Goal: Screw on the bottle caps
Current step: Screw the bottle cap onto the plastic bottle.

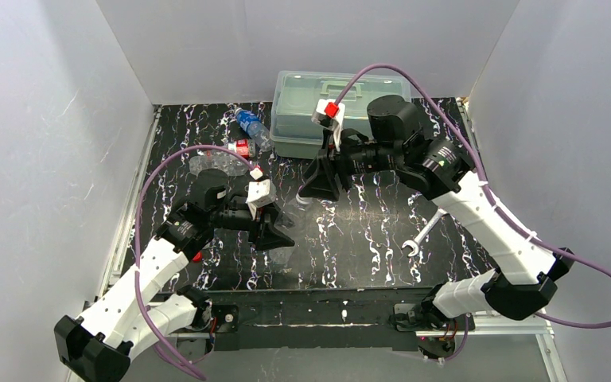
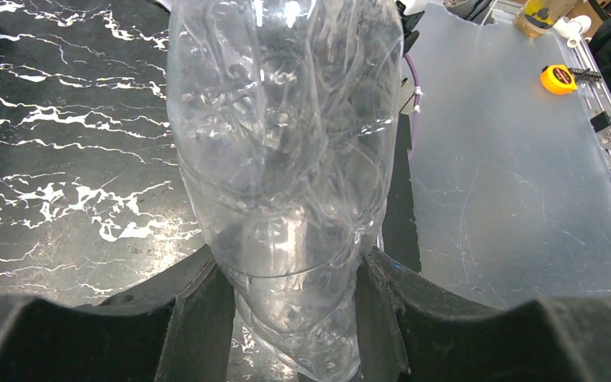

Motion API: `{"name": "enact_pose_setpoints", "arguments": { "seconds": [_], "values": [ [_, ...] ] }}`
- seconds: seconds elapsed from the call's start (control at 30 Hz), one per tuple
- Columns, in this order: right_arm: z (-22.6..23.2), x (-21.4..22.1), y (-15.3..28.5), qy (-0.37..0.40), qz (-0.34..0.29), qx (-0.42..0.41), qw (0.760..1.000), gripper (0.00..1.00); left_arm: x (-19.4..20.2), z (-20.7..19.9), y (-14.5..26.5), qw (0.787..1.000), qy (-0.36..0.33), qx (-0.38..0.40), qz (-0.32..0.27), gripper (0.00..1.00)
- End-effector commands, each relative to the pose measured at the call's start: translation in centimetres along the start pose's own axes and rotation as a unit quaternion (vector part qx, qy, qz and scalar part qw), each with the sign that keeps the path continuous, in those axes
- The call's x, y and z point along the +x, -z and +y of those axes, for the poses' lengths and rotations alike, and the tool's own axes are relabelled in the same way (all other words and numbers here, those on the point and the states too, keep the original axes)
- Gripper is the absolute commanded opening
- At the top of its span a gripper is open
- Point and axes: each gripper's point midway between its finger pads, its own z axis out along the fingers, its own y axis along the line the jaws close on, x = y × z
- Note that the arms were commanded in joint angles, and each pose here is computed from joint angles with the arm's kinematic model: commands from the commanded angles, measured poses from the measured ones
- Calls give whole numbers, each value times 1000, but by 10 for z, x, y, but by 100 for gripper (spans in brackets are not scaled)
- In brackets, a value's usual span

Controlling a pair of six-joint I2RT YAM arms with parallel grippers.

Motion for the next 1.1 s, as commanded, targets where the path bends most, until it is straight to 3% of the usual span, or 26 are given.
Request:
{"name": "enact_pose_setpoints", "arguments": {
  "seconds": [0.0, 0.13, 0.43, 0.7, 0.93, 1.07],
  "values": [
    [4, 2, -4, 10, 4, -22, 1000, 61, -6, -9, 4, 1000, -7, 13, -8, 0],
    [2, 7, -6, 4, 13, -21, 1000, 61, -6, -9, 4, 1000, -8, 12, -9, 0],
    [2, 13, -6, -3, 22, -22, 1000, 47, -5, -7, 5, 1000, -9, 5, -8, 0],
    [1, 16, -6, -5, 25, -19, 999, 44, -7, -4, 5, 1000, -12, -4, -8, 0],
    [1, 14, -6, -11, 21, -18, 1000, 25, -3, 4, 5, 1000, -13, -23, -4, 0],
    [-6, 13, -12, -50, 27, 1, 998, 7, -3, 40, 11, 992, -27, -123, 7, 0]
  ]
}}
